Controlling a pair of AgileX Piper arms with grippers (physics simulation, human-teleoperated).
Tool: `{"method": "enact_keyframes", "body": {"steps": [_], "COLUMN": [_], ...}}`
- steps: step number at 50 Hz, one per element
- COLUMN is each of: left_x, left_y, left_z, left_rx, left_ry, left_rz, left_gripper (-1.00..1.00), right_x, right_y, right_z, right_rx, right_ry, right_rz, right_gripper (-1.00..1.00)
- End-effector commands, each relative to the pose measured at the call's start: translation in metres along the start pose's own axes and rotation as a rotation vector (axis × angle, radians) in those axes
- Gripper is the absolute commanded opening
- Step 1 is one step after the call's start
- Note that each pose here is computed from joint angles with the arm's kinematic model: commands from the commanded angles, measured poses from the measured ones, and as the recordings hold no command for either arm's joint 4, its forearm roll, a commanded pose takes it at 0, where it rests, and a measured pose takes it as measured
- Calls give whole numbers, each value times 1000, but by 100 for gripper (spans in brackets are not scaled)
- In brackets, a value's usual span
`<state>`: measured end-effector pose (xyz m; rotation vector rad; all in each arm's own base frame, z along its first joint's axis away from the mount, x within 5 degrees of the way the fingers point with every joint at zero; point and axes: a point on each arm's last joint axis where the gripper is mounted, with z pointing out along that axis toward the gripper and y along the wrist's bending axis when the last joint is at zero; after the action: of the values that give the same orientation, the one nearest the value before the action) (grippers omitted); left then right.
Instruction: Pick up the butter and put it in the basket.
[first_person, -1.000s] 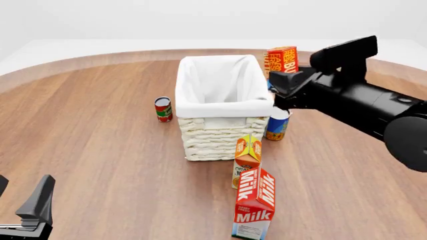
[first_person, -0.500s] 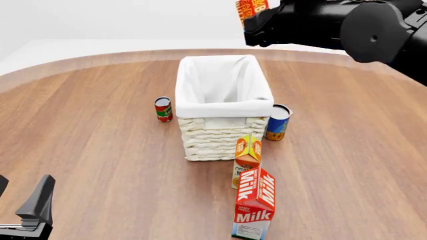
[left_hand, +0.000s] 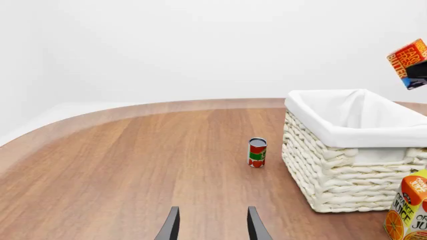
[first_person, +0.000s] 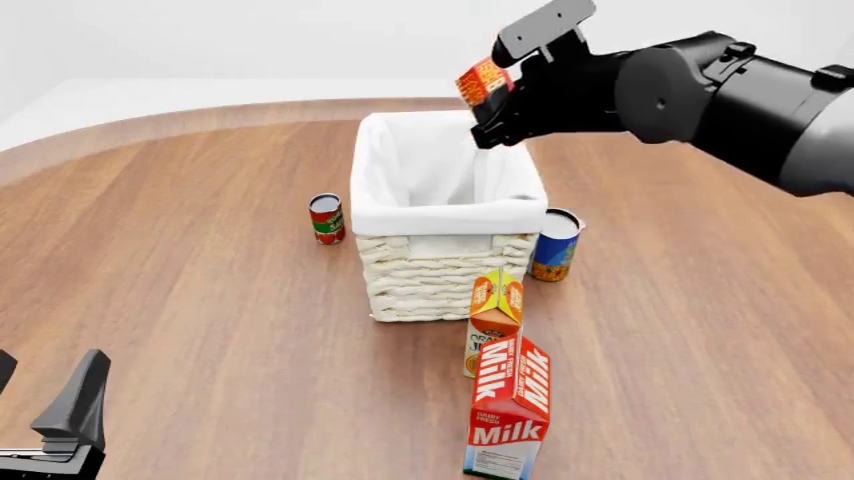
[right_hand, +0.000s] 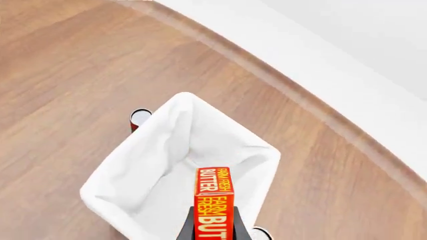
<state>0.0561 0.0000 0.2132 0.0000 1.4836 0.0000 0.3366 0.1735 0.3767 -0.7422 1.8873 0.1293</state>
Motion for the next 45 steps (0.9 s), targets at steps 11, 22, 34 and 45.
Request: {"method": "enact_keyframes", "body": {"steps": [11, 22, 34, 45], "left_x": [0, 0, 0, 0], "left_y": [0, 0, 0, 0], "left_z": [0, 0, 0, 0], "left_rx": [0, 0, 0, 0], "left_ry": [0, 0, 0, 0], "left_rz": [0, 0, 0, 0], "left_gripper": [100, 100, 100, 100], "right_x": [1, 2, 4, 6], "right_y": [12, 18, 19, 20], "right_z": [11, 27, 46, 61], "right_rx": [-33, -47, -46, -50], "right_ry": [23, 30, 36, 44], "right_rz": [-1, -7, -10, -12], "right_gripper": [-100, -100, -100, -100]}}
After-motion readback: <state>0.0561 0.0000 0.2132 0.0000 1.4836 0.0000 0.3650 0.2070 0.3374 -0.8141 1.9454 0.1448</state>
